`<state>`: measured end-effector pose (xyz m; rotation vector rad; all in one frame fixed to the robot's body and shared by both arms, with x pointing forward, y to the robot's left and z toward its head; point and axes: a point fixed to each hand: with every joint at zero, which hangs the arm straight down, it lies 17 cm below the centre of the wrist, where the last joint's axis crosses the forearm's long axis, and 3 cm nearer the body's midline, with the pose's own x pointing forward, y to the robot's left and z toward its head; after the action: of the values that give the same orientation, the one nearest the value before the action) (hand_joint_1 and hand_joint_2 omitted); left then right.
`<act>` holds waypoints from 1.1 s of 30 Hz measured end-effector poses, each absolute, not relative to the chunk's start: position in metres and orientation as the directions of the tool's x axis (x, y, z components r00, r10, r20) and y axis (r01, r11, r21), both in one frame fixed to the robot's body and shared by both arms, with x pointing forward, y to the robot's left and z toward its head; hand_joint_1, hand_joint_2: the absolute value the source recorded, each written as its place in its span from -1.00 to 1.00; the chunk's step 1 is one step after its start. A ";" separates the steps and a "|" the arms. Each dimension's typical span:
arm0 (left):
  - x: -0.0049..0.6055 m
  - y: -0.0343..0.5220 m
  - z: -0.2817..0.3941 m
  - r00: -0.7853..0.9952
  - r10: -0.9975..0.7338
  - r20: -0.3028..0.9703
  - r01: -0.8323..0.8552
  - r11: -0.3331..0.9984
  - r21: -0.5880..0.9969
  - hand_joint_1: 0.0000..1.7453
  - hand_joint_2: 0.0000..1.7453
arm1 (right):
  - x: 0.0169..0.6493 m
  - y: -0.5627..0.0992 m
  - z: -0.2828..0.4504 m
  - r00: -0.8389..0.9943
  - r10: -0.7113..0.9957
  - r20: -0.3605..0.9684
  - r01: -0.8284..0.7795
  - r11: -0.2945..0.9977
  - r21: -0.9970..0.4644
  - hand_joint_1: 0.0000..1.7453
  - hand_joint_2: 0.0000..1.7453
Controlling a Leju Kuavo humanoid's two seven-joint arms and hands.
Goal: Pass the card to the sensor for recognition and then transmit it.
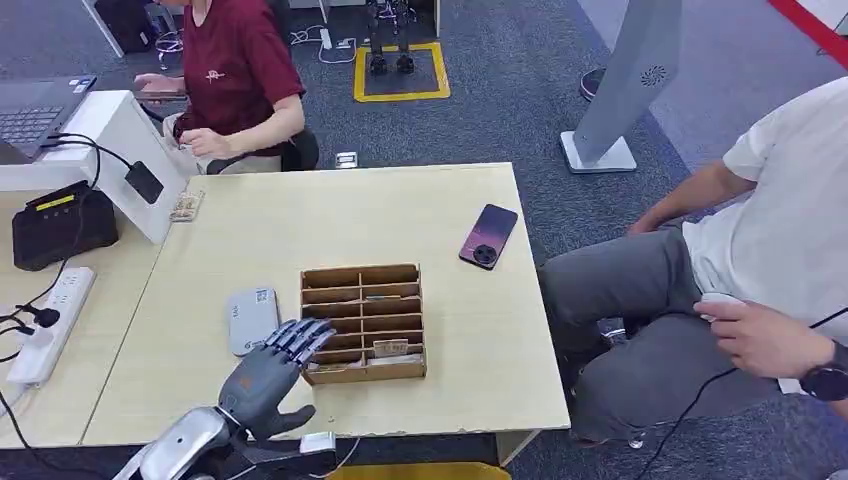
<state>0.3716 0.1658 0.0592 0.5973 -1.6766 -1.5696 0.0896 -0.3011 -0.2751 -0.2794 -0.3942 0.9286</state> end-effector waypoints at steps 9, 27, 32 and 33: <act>0.374 0.164 0.058 -0.598 -0.772 0.213 0.155 0.150 0.977 -1.00 1.00 | 0.090 -0.301 -0.275 0.535 0.819 0.209 -0.717 0.571 -0.399 -1.00 -1.00; 0.374 0.164 0.044 -0.568 -0.786 0.246 0.193 0.163 0.967 1.00 1.00 | 0.090 -0.301 -0.275 0.536 0.818 0.207 -0.718 0.571 -0.398 -1.00 -1.00; 0.375 0.163 0.043 -0.566 -0.786 0.248 0.194 0.165 0.967 1.00 1.00 | 0.090 -0.301 -0.275 0.536 0.818 0.207 -0.718 0.571 -0.398 -1.00 -1.00; 0.375 0.163 0.043 -0.566 -0.786 0.248 0.194 0.165 0.967 1.00 1.00 | 0.090 -0.301 -0.275 0.536 0.818 0.207 -0.718 0.571 -0.398 -1.00 -1.00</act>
<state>0.3747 0.1633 0.0429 0.5779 -1.6319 -1.5240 0.0895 -0.3011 -0.2752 -0.2792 -0.3936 0.9285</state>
